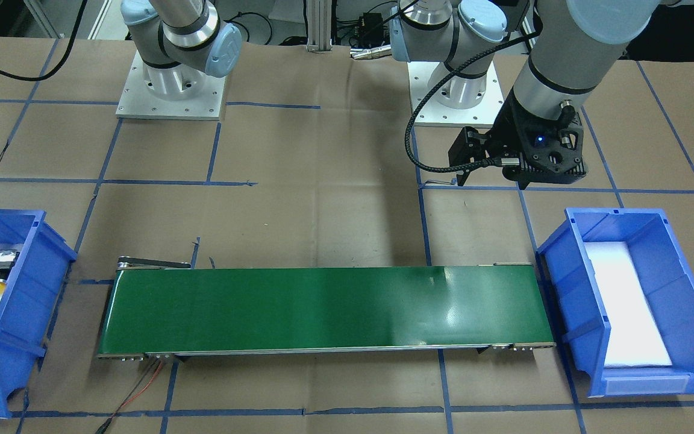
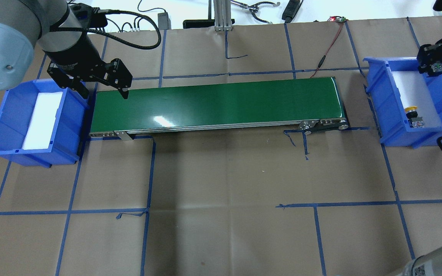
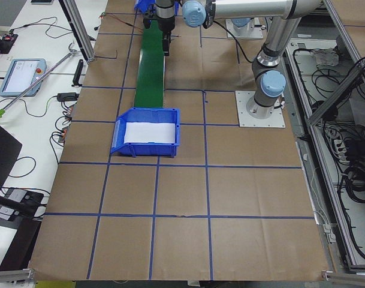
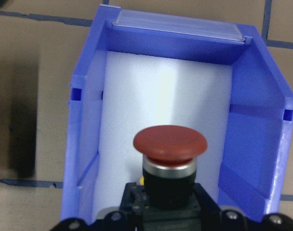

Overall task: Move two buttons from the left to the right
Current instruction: 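Carry the red button into the blue bin beside the yellow button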

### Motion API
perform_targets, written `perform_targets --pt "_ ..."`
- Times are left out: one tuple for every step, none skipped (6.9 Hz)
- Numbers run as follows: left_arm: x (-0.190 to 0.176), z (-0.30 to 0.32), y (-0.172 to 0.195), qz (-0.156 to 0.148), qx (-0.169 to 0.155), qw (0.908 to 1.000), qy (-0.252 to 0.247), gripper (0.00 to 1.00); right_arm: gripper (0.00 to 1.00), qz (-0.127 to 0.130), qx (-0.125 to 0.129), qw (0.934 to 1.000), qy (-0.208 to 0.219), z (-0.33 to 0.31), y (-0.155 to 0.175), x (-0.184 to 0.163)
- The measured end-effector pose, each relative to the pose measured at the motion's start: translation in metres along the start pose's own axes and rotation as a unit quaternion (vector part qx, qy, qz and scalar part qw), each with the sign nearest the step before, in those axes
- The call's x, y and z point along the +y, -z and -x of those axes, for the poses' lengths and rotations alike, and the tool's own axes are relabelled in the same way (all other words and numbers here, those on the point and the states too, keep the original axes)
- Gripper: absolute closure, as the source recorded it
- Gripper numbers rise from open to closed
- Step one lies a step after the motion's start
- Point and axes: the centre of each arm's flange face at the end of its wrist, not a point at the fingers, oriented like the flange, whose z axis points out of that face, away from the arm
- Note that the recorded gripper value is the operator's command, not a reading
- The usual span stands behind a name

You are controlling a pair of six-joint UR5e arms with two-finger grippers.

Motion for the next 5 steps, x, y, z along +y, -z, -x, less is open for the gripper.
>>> perform_targets --pt "0.000 0.000 0.000 0.000 0.000 1.0000 0.000 0.00 0.96 0.006 -0.002 1.0000 0.003 -0.012 -0.025 -0.003" --pt "0.000 0.000 0.000 0.000 0.000 1.0000 0.000 0.00 0.96 0.015 -0.007 0.9999 0.001 -0.017 -0.047 -0.006" --pt "0.000 0.000 0.000 0.000 0.000 1.0000 0.000 0.00 0.96 0.023 -0.013 0.9997 0.000 -0.018 -0.067 -0.009" --pt "0.000 0.000 -0.001 0.001 0.000 1.0000 0.000 0.00 0.95 0.029 -0.018 0.9994 0.000 -0.018 -0.085 -0.012" --pt "0.000 0.000 -0.001 0.001 0.000 1.0000 0.000 0.00 0.95 0.037 -0.024 0.9990 0.001 -0.017 -0.104 -0.015"
